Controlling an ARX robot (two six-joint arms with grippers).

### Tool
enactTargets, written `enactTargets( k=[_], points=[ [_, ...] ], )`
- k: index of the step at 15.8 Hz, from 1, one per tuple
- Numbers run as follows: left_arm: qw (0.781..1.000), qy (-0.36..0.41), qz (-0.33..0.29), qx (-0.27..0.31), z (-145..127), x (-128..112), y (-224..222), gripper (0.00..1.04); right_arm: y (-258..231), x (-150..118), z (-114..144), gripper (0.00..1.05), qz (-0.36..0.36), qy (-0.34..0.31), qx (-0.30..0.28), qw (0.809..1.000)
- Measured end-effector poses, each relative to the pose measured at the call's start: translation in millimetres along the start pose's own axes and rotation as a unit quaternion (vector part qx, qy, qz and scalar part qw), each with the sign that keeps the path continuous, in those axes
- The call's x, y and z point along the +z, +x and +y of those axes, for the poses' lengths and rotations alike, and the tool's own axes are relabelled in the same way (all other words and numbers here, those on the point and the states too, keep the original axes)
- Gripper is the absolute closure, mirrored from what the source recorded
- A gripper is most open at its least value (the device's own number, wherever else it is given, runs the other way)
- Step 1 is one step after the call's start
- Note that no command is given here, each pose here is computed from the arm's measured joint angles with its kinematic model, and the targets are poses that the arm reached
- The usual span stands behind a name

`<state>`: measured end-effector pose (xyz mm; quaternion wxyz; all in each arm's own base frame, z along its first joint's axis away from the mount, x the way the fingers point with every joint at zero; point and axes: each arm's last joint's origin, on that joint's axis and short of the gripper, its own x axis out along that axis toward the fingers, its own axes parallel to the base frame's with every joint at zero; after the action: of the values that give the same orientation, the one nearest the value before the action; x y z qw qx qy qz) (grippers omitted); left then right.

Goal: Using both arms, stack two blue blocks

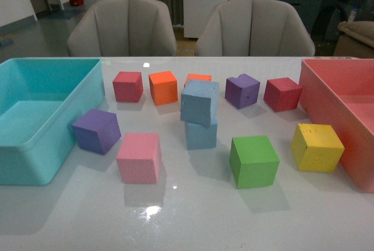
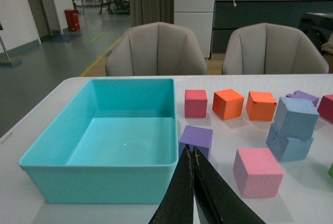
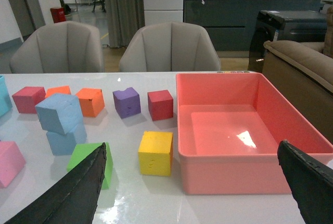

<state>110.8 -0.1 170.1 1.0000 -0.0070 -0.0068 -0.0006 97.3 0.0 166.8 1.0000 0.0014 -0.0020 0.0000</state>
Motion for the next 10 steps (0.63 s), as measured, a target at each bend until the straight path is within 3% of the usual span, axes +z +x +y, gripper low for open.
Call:
enactTargets(
  k=[10],
  points=[
    [1.0,0.0,0.007,0.001,0.2,-3.6,-13.3,1.03,0.0,0.0,0.0,0.06,0.0,0.0,0.0,1.0]
  ],
)
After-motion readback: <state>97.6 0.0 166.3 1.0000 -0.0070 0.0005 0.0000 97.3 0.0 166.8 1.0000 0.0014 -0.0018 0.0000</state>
